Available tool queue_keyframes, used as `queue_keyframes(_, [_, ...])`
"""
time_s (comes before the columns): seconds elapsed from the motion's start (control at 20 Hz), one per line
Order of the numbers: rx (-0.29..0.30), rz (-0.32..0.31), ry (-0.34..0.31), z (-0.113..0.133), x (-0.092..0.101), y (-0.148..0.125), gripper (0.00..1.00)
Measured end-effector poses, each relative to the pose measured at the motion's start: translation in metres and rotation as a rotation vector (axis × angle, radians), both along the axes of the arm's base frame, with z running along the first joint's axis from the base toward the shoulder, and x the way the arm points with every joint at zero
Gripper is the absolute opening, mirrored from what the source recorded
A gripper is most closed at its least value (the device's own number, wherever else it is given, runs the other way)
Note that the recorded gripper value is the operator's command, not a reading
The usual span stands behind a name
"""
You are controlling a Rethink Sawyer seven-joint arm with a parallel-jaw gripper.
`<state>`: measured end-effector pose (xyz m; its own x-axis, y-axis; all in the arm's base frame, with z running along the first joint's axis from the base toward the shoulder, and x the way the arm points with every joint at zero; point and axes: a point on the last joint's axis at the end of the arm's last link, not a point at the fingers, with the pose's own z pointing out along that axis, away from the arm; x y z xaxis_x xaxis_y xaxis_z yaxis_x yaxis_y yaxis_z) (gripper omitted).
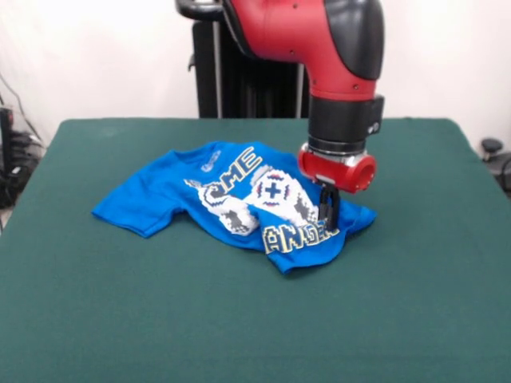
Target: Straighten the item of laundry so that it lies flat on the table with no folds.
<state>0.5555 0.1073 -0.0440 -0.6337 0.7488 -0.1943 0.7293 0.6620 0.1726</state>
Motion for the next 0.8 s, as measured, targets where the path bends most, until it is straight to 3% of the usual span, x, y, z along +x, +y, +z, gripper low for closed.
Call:
queue_keyframes(0.5, [0.005, -0.001, 0.012, 0.000, -0.006, 0.001, 0.00])
queue_keyframes(0.8, [0.058, -0.025, 0.038, -0.001, -0.016, 0.003, 0.00])
